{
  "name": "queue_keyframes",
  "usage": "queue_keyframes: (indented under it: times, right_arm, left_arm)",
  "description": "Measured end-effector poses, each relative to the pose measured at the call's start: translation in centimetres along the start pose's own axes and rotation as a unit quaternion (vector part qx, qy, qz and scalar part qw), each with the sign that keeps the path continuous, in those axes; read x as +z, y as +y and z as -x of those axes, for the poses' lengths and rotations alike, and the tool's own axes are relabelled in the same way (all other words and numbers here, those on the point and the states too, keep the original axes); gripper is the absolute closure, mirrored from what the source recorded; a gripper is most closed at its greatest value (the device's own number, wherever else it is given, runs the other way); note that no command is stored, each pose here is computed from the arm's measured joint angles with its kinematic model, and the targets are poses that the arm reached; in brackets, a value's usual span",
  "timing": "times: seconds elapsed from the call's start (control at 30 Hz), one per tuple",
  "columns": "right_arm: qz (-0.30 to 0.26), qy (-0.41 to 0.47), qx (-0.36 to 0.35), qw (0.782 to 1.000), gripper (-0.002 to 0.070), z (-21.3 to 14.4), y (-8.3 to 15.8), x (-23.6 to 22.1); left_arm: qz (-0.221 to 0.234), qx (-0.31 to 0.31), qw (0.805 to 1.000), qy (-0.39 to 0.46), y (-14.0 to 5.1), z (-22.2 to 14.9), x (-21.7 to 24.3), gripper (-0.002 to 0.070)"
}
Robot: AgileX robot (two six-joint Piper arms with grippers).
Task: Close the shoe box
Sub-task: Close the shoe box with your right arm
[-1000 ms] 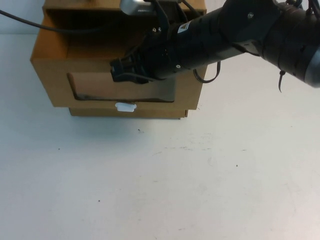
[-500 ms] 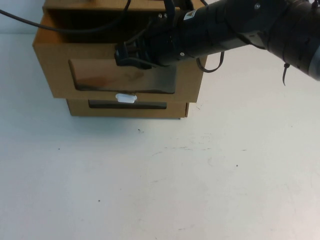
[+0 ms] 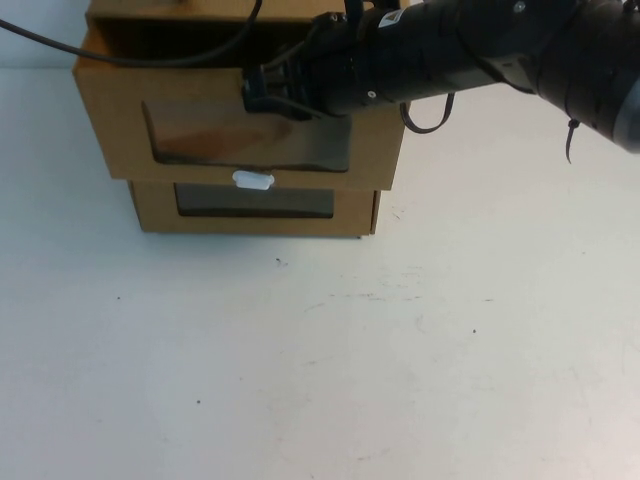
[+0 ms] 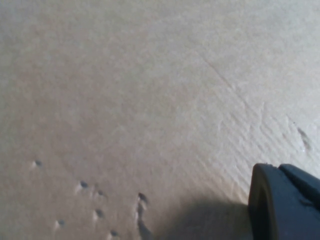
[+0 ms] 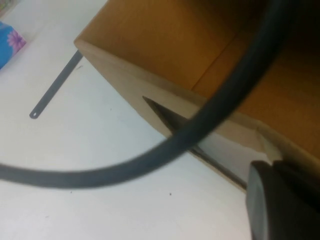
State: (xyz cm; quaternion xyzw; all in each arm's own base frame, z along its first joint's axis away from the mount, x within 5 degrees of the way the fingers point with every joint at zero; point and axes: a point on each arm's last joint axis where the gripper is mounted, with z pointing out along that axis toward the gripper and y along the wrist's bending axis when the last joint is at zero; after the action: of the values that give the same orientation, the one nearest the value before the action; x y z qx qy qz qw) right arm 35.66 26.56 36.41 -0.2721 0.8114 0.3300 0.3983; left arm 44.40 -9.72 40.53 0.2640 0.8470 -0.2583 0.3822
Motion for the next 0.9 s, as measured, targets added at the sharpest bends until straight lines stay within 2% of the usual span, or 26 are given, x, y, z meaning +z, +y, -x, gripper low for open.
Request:
queue_keyframes:
  times: [0.47,0.9]
  right_arm:
    - [-0.005,-0.022,-0.014,1.000,0.0689,1.7,-1.1,1.7]
    - [-0.020,-0.053,0.002,0.998,0.0689,2.9,-3.5,1.8]
  left_arm:
    - [0.000,0.000,1.000,0.000,0.0,0.0,0.0,0.0680]
    - [-0.001,0.000,1.000,0.000,0.0,0.0,0.0,0.0680]
